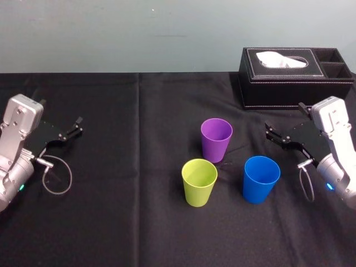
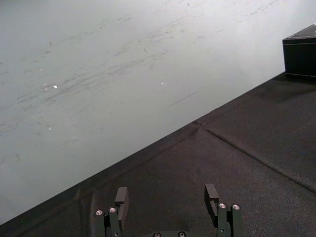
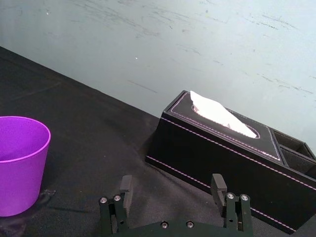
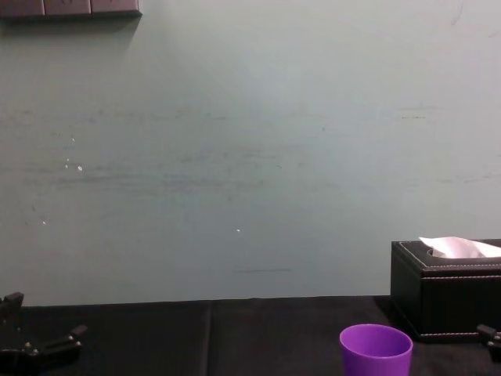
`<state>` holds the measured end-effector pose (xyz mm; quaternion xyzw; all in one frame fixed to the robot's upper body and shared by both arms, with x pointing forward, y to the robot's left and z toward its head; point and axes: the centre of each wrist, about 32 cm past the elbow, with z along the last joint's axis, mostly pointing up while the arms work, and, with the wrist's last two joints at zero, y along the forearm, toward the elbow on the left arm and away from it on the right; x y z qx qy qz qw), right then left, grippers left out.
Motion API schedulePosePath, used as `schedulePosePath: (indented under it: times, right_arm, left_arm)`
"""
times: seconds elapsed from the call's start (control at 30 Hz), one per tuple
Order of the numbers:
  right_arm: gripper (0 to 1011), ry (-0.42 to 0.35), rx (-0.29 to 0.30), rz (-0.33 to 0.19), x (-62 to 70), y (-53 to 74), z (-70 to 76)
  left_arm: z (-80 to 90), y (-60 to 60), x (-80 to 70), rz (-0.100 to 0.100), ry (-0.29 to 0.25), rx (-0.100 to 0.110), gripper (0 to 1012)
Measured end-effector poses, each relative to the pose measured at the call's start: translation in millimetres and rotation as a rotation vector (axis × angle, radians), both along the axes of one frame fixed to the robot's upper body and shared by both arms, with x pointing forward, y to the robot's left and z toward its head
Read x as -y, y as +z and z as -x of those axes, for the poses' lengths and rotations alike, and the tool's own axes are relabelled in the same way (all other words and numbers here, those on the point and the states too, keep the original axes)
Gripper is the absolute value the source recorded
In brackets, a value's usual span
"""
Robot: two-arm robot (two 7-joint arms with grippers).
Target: Stack the three plastic cups sequentially using one hand.
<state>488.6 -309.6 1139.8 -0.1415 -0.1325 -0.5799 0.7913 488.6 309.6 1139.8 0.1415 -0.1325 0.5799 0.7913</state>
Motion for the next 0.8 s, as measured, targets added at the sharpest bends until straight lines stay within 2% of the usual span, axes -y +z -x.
schedulePosePath:
  times: [0.8]
  right_arm:
    - [1000, 0.000, 0.000, 0.000, 0.0, 0.0, 0.0]
  left_arm:
    - [0.0, 0.0, 0.0, 0.000, 0.000, 0.000, 1011]
